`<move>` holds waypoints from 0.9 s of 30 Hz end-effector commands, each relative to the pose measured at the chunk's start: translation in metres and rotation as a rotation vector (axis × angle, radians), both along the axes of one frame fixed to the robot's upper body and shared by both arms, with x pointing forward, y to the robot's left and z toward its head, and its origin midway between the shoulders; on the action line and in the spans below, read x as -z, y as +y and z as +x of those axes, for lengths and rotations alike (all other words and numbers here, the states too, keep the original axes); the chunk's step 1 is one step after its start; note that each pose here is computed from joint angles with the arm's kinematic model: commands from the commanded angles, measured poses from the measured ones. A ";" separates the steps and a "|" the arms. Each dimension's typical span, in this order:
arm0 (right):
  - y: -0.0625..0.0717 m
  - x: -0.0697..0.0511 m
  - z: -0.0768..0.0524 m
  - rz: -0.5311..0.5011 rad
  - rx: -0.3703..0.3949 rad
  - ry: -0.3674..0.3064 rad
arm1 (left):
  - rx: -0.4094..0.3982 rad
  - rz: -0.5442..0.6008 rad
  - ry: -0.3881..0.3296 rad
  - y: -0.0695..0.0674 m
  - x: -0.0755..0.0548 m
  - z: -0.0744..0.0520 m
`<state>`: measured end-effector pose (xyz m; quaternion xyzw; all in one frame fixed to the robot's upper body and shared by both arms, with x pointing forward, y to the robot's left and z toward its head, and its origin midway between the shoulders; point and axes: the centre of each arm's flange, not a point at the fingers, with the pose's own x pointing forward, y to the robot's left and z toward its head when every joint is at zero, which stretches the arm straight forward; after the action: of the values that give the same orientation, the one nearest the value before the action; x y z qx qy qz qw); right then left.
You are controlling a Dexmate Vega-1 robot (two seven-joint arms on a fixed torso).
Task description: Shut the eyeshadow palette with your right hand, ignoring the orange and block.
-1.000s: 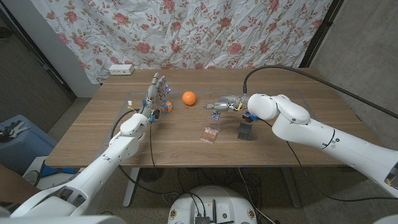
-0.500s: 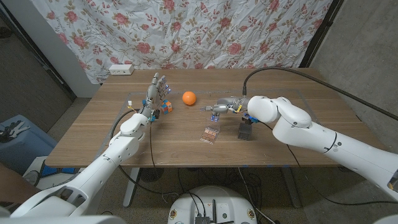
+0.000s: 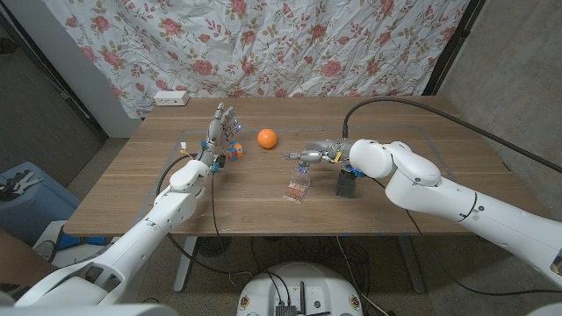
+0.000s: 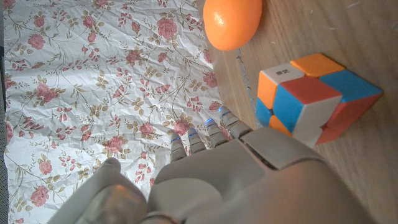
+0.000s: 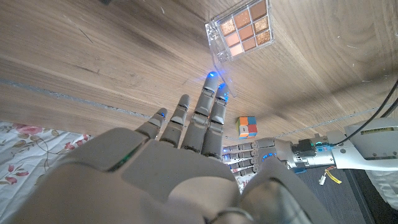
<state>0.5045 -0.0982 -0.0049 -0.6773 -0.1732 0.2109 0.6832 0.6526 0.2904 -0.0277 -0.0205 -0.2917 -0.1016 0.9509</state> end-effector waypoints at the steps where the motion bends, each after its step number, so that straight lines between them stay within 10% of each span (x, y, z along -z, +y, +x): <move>1: 0.003 0.010 -0.007 0.009 -0.012 -0.016 | 0.000 0.000 0.000 0.000 0.000 0.000; 27: 0.013 0.028 -0.019 -0.007 -0.005 -0.045 | 0.000 0.000 0.000 0.000 0.000 0.000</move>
<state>0.4902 -0.0898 -0.0259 -0.6785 -0.1896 0.2003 0.6808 0.6526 0.2906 -0.0277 -0.0206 -0.2918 -0.1015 0.9509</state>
